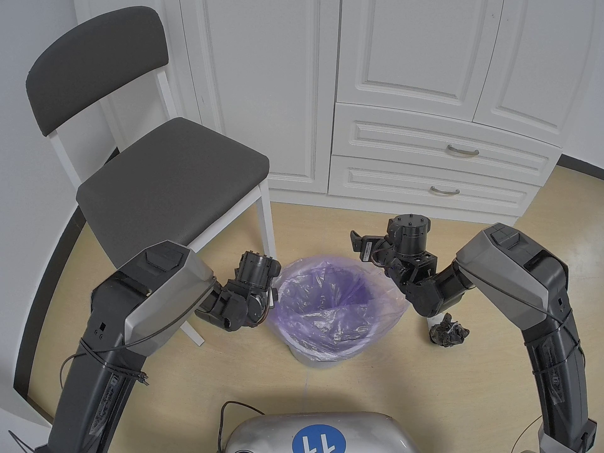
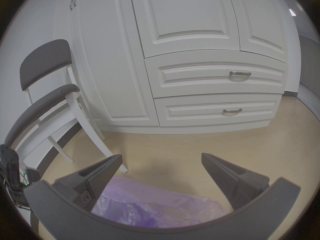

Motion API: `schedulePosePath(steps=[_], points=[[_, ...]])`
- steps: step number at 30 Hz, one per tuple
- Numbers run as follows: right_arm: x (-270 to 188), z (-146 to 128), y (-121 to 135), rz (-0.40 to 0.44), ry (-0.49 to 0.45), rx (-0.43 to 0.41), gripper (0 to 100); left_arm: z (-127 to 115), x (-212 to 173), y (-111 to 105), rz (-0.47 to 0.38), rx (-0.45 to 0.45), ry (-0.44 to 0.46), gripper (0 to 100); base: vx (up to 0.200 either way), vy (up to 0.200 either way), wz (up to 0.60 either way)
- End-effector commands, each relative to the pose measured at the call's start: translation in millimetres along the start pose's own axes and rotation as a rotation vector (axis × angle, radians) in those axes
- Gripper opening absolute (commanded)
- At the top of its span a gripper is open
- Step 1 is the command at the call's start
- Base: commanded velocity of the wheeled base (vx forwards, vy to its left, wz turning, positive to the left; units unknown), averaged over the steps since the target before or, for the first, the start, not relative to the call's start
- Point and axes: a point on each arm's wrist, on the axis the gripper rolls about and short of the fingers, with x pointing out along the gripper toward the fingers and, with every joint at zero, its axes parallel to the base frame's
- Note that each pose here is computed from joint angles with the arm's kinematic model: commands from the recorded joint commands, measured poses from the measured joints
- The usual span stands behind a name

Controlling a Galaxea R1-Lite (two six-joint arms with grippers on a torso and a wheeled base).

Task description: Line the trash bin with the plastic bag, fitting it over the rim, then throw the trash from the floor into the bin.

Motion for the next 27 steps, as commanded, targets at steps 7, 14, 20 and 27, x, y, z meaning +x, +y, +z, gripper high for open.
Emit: schedulePosePath(steps=[7,14,20,27], points=[[-39.0,-18.4,-2.5,0.095,0.163,-0.152,100,3.3,5.6,-18.2,-0.001,-0.009,0.006,100,0.0,0.0,0.0],[-46.8,-49.8,12.4,0.142,0.261,-0.195,100,-6.8,-13.5,3.6,0.032,0.018,0.08,100,0.0,0.0,0.0],[-56.9,-64.9,8.6,0.15,0.32,-0.28,100,-4.7,-24.8,7.9,0.029,0.027,0.082,100,0.0,0.0,0.0],[-72.7,-75.0,5.8,0.168,0.377,-0.364,100,-0.6,-27.7,9.3,0.024,0.024,0.08,100,0.0,0.0,0.0]])
